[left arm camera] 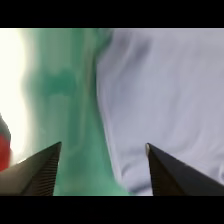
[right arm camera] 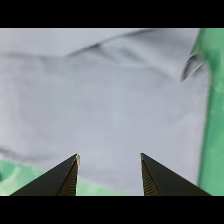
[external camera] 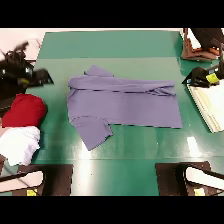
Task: Fold the shirts.
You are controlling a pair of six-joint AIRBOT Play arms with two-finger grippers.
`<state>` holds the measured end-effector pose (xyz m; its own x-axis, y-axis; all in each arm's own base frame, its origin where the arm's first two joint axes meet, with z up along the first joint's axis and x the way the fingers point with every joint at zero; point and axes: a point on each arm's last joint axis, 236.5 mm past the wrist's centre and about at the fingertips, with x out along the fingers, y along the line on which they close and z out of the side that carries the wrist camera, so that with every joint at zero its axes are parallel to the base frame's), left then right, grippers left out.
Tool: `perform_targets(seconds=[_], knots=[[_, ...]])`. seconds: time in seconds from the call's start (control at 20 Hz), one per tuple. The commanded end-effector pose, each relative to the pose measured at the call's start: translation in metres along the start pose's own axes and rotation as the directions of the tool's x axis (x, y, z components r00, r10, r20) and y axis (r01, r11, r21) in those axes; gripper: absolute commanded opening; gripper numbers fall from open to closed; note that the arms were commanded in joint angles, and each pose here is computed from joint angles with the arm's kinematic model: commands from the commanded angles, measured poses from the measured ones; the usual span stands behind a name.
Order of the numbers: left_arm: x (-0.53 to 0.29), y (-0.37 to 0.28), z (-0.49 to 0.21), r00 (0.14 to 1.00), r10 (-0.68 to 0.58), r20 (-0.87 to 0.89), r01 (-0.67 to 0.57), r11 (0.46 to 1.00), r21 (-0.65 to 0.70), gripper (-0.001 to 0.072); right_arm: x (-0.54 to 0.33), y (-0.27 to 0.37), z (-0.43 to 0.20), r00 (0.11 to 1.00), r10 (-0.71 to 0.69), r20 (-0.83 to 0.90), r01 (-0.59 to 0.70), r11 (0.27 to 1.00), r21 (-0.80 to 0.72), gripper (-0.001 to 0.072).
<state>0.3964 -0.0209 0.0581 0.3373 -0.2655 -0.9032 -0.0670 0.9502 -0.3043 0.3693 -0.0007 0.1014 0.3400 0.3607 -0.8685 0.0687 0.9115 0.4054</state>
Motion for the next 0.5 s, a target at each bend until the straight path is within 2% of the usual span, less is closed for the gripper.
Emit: perform_targets(seconds=[0.0,0.2,0.45], knots=[[0.046,-0.001,-0.089,0.990,-0.094,-0.101,0.081,0.989,-0.127,0.0605,-0.001,0.012,-0.026,0.998,0.058,0.039,-0.058,0.998,0.014,0.0429],[0.086,-0.016,-0.134,0.966,-0.229,-0.122,0.199,0.956,-0.215,0.0605,-0.002,0.013,-0.036,0.997,0.054,0.057,-0.055,0.998,0.014,0.0429],[0.106,-0.017,-0.153,0.964,-0.242,-0.113,0.207,0.944,-0.255,0.0605,-0.011,0.018,-0.036,0.995,0.053,0.083,-0.053,0.999,0.001,0.0429]])
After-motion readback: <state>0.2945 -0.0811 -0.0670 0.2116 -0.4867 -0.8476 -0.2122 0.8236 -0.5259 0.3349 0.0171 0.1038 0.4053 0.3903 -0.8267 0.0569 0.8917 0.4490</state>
